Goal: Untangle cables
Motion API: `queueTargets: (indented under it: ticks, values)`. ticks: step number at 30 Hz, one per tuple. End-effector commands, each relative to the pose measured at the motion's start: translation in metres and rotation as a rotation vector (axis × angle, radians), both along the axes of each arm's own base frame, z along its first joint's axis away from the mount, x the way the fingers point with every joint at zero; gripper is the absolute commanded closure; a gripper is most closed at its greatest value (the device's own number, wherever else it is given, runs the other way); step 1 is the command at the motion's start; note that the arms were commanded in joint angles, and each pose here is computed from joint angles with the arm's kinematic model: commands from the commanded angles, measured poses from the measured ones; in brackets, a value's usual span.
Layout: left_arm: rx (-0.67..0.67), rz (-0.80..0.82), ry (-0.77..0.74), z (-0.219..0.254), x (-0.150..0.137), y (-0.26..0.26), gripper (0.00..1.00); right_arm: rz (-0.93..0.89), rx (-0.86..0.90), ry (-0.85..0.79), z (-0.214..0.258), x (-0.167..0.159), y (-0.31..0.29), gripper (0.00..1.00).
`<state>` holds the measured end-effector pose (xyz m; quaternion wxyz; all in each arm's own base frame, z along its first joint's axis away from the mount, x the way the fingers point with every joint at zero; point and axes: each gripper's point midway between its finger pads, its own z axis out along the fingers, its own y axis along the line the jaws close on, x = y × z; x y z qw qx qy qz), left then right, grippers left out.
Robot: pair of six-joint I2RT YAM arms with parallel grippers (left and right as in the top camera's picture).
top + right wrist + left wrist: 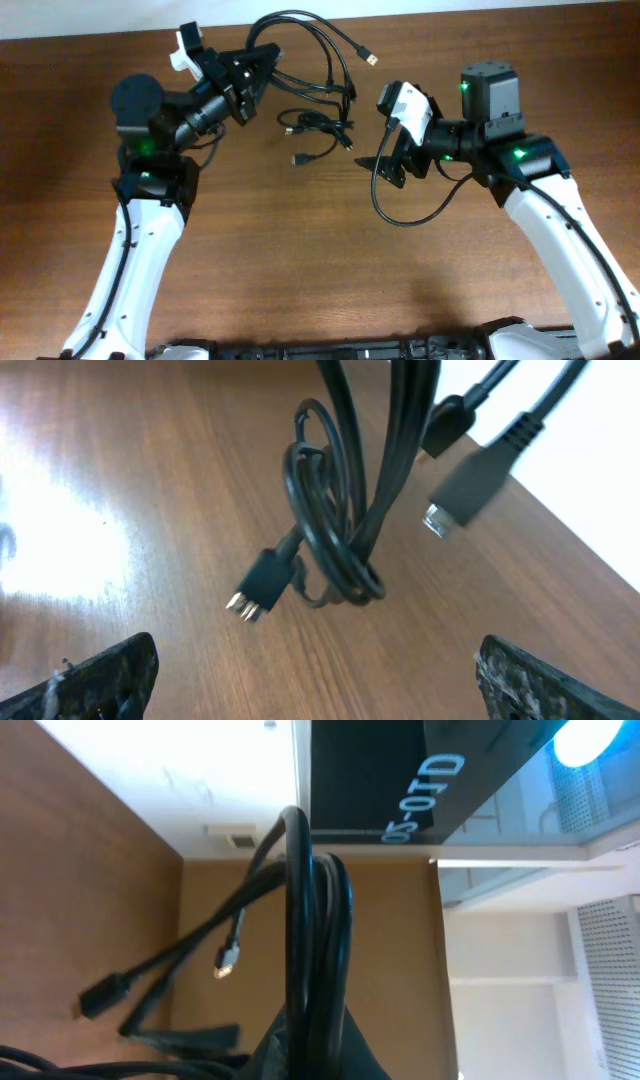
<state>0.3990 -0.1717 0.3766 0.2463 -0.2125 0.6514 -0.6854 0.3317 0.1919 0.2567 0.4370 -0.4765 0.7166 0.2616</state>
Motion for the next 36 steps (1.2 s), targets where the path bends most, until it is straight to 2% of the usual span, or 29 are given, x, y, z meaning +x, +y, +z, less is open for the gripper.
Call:
queueTargets:
  ticks: [1,6,7,10,11,13,16,17,25,26,27,28,32,33,34,36]
  values:
    - [-0.043,-0.072,0.0,0.019,-0.019,-0.022,1.0,0.093,0.014,0.025,-0.013,-0.005,0.018,0.01]
    - [-0.047,-0.117,0.005,0.019,-0.029,-0.044,1.0,0.141,0.006,-0.003,-0.017,-0.006,0.032,0.02]
    - [-0.047,-0.127,0.005,0.019,-0.031,-0.048,1.0,0.141,0.006,-0.005,-0.017,-0.005,0.032,0.1]
    - [-0.053,-0.11,0.01,0.019,-0.029,-0.049,1.0,0.14,0.005,-0.002,-0.018,-0.006,0.032,0.83]
    - [-0.064,-0.111,0.025,0.019,-0.029,-0.049,1.0,0.14,0.004,0.004,-0.019,-0.006,0.031,0.96]
    - [-0.068,-0.112,0.029,0.019,-0.029,-0.049,1.0,0.14,0.002,0.012,-0.02,-0.007,0.031,0.93]
    - [-0.078,-0.118,0.044,0.019,-0.03,-0.049,1.0,0.14,0.003,0.01,-0.019,-0.007,0.031,0.46]
    - [-0.078,-0.118,0.044,0.019,-0.03,-0.049,1.0,0.14,0.003,0.01,-0.019,-0.007,0.031,0.42]
    - [-0.076,-0.151,0.046,0.019,-0.037,-0.06,1.0,0.143,0.125,-0.043,0.011,0.003,0.043,0.34]
    - [-0.076,-0.158,0.046,0.019,-0.039,-0.063,1.0,0.147,0.146,-0.041,0.015,0.004,0.044,0.37]
    - [-0.077,-0.155,0.046,0.019,-0.039,-0.065,1.0,0.139,0.158,-0.03,0.017,0.004,0.045,0.56]
    - [-0.08,-0.142,0.047,0.019,-0.038,-0.065,1.0,0.122,0.171,0.003,0.017,0.004,0.045,0.96]
    - [-0.07,-0.017,0.068,0.012,-0.019,-0.053,1.0,0.07,0.21,0.112,0.017,0.004,0.044,0.96]
    - [-0.048,0.047,0.071,0.006,-0.01,-0.047,0.91,0.045,0.23,0.164,0.017,0.004,0.044,0.96]
    - [-0.01,0.113,0.073,-0.003,-0.002,-0.039,0.75,0.019,0.25,0.215,0.017,0.004,0.044,0.96]
    - [0.112,0.215,0.036,-0.019,0.009,-0.027,0.21,-0.042,0.296,0.338,0.017,0.004,0.044,0.96]
